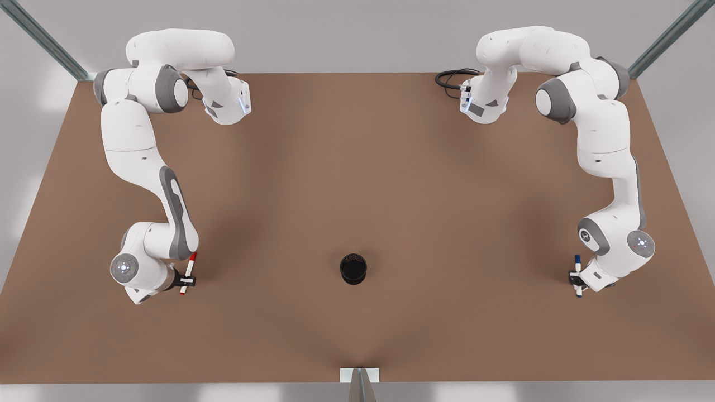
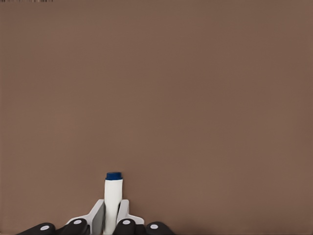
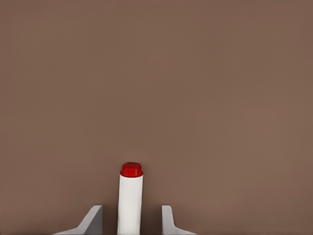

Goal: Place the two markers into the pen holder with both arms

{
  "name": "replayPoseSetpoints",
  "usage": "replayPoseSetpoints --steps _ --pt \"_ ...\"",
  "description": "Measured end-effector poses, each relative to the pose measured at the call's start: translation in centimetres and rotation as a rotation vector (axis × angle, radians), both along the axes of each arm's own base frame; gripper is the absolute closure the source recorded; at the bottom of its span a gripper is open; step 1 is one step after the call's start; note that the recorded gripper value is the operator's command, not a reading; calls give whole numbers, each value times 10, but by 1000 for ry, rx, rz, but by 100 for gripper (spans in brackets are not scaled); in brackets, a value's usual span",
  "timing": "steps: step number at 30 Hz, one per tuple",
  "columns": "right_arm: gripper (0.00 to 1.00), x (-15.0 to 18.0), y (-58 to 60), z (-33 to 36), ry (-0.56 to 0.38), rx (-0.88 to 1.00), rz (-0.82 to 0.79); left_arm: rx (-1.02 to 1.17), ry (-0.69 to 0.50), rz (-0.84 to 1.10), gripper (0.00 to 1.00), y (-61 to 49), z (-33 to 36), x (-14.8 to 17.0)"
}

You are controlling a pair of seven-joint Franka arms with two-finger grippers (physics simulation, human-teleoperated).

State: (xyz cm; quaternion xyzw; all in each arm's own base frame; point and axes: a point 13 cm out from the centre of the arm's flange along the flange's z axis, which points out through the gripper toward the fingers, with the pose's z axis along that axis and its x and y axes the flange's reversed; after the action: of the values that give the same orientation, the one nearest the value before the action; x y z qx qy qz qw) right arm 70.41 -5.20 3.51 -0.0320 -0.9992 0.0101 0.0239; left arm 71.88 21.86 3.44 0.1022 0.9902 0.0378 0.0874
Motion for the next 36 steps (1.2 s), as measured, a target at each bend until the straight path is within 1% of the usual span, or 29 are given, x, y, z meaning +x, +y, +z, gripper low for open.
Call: replayPoseSetpoints --steps 1,4,8,9,12,14,16,18,20,23,26,29,32,36 --pt "52 0 0 0 0 0 0 2 0 -2 79 0 0 0" --pt "52 0 0 0 0 0 0 7 -26 -10 79 -1 16 11" --pt "56 -1 0 -2 2 0 0 -32 -78 -21 79 -34 61 34" --pt "57 -2 0 -2 4 1 0 -51 -98 -32 79 -55 80 43" --pt "66 -2 1 -3 5 3 1 -107 -146 -92 79 -142 150 62" --pt "70 -2 2 -3 5 6 3 -164 -146 -141 79 -223 175 65" --pt "73 -2 3 -3 4 12 5 -283 -151 -203 79 -324 193 67" --pt "76 -2 4 -3 4 17 10 -411 -151 -284 79 -437 210 53" --pt "78 -2 4 -3 4 20 14 -512 -160 -365 79 -537 231 31" --pt "79 -1 5 -2 4 17 22 -658 -183 -418 79 -632 258 4" --pt "79 0 7 2 -1 16 29 -799 -204 -413 79 -678 275 -7" --pt "79 8 10 20 -23 19 36 -944 -236 -402 79 -707 282 -3" --pt "79 23 32 69 -72 35 64 -1049 -257 -397 79 -732 277 -7" --pt "79 34 79 132 -133 73 119 -1084 -291 -423 79 -748 244 -14"
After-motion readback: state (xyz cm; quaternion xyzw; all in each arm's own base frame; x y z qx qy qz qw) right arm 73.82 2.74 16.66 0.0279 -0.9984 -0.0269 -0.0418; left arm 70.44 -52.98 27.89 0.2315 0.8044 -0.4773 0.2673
